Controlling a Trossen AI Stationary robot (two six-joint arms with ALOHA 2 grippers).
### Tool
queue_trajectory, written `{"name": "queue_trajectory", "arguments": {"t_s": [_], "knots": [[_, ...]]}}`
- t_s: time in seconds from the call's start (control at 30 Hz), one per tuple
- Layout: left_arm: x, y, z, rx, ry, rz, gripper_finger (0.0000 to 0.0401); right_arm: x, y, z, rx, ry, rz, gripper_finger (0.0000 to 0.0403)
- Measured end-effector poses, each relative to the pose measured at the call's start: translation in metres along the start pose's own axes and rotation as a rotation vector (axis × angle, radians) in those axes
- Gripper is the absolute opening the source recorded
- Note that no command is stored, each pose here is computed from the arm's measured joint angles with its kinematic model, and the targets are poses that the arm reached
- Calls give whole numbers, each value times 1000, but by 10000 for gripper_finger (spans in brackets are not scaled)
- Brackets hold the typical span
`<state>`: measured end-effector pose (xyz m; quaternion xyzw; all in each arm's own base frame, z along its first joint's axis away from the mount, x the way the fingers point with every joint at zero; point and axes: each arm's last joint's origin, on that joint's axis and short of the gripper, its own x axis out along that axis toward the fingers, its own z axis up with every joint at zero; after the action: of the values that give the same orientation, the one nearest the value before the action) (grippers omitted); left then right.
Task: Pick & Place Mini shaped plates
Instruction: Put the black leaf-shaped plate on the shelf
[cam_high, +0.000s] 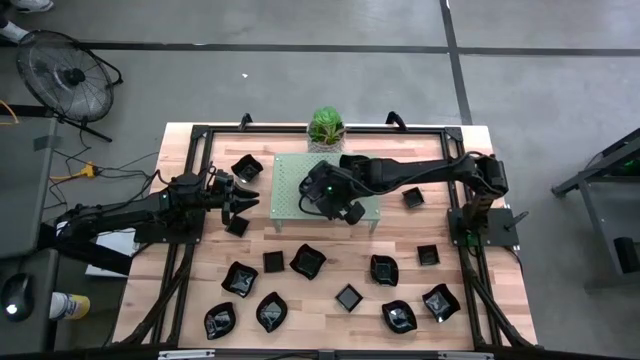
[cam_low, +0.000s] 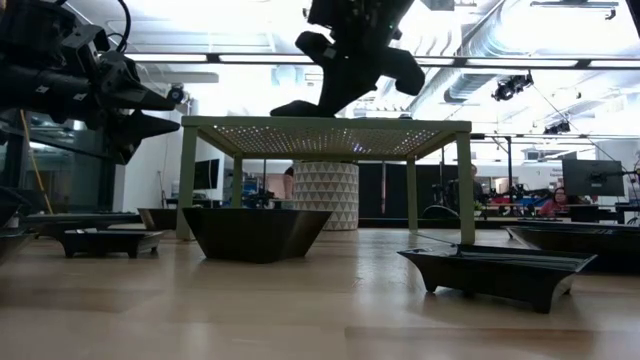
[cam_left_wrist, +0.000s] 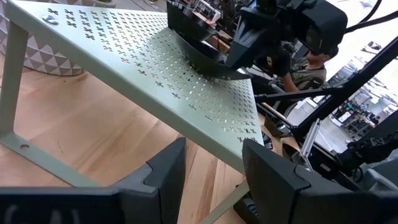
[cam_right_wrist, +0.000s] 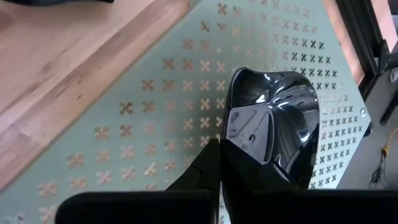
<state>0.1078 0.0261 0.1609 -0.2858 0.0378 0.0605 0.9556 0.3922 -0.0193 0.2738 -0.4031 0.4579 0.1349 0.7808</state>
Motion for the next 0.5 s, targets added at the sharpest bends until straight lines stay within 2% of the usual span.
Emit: {"name": "queue_trajectory", "arguments": {"t_s": [0.33, 0.5], "knots": [[0, 0, 0, 0, 0, 1, 156, 0, 2, -2, 52, 28, 9, 1], [0, 0, 0, 0, -1, 0, 156, 0, 3, -3, 71, 37, 24, 17]]}}
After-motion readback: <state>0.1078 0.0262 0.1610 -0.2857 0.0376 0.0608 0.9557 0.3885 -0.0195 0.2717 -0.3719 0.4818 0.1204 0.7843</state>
